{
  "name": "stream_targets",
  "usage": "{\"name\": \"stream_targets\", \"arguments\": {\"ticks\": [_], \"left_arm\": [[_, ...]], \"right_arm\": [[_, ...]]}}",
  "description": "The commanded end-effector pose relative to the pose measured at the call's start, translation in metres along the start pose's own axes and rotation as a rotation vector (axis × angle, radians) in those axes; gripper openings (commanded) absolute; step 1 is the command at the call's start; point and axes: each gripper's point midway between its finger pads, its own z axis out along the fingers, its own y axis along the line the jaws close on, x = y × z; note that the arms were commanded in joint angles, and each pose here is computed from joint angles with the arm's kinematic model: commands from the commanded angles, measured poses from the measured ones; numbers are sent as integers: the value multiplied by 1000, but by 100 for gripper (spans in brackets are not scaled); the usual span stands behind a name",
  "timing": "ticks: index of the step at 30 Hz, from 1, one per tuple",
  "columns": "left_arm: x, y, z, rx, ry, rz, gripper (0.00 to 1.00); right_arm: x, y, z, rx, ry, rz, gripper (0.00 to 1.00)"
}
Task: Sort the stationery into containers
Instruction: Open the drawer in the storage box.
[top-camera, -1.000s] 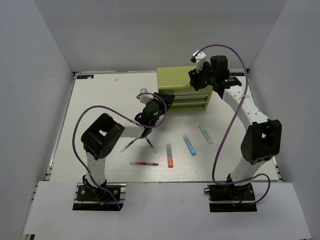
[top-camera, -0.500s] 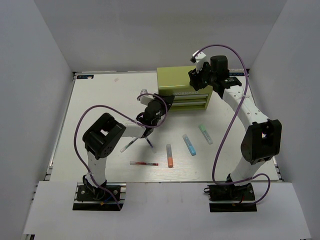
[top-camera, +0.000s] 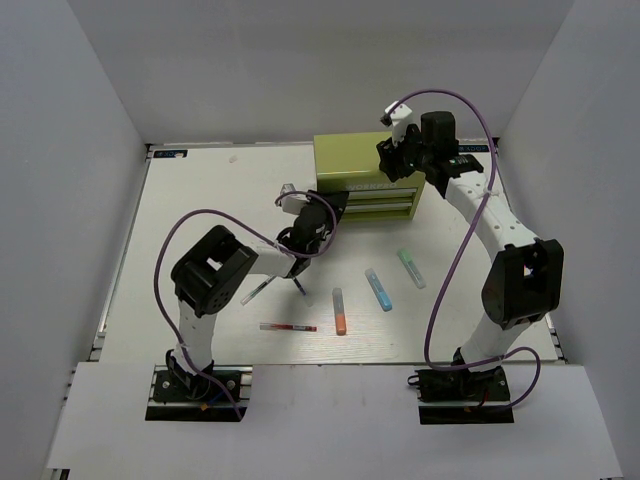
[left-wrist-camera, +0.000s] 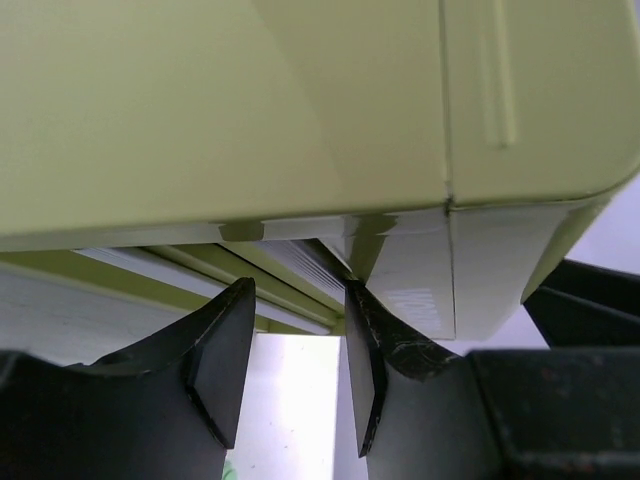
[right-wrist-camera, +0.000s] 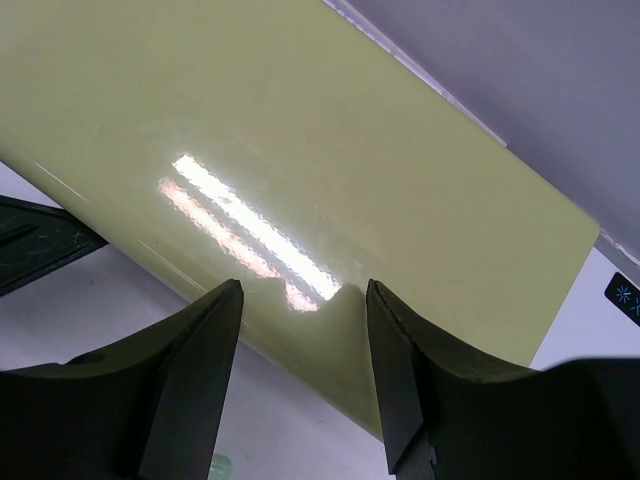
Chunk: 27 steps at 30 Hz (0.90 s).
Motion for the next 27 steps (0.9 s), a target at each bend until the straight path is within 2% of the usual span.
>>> {"name": "stream_targets", "arguments": {"ticks": [1, 9, 20, 24, 27], "left_arm": [[-10, -15, 6, 35, -76, -62, 51], [-12, -18, 12, 71, -146, -146, 51], [-20, -18, 10, 114, -257, -239, 56], [-24, -18, 13, 137, -292, -263, 56], [-17, -15, 14, 140, -283, -264, 51]], "right_arm": [[3, 1, -9, 9, 9, -17, 59], [6, 1, -11, 10, 14, -27, 60], [16, 4, -11, 8, 34, -45, 60], [20, 5, -13, 3, 43, -49, 59], [22, 6, -13, 1, 45, -51, 57]]}}
